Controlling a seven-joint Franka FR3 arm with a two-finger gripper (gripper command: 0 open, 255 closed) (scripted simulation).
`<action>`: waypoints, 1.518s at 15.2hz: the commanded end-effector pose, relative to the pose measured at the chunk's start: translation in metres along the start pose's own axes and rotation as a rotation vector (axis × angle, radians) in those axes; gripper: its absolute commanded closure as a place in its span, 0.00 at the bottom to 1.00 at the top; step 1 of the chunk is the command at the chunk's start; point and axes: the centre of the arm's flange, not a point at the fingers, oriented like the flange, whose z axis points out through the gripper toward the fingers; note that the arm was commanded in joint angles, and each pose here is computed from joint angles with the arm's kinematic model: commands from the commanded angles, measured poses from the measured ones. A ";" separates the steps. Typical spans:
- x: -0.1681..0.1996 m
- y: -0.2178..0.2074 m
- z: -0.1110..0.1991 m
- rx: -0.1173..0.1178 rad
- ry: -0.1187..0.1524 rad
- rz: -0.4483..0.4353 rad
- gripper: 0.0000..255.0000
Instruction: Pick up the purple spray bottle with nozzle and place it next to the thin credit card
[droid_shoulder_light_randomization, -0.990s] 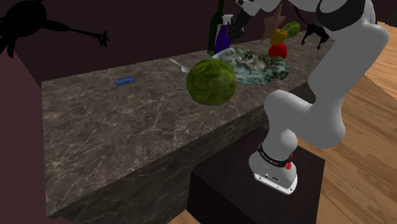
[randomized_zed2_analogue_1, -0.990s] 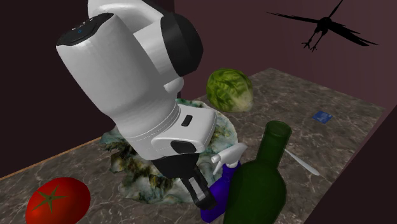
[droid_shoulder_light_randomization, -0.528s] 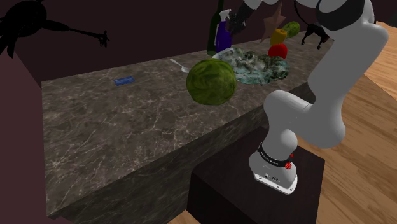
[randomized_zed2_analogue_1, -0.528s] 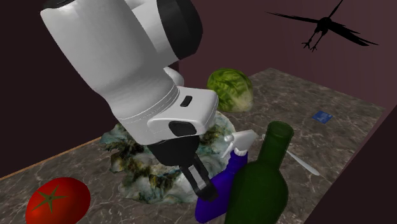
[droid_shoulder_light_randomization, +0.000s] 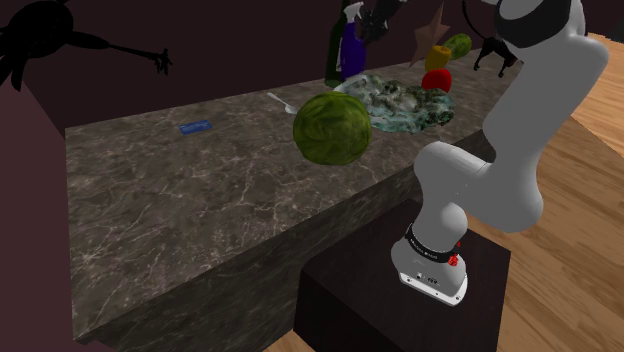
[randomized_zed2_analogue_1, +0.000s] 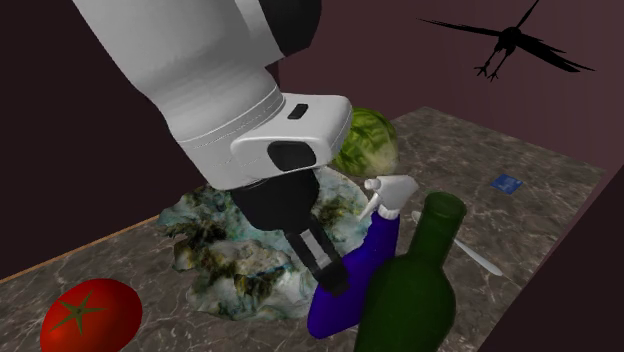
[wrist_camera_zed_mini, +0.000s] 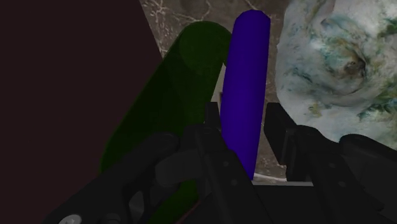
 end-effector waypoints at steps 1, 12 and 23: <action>0.020 -0.003 0.005 0.000 0.000 0.000 1.00; 0.156 -0.026 0.050 0.000 0.000 0.000 1.00; 0.292 -0.050 0.095 0.000 0.000 0.000 1.00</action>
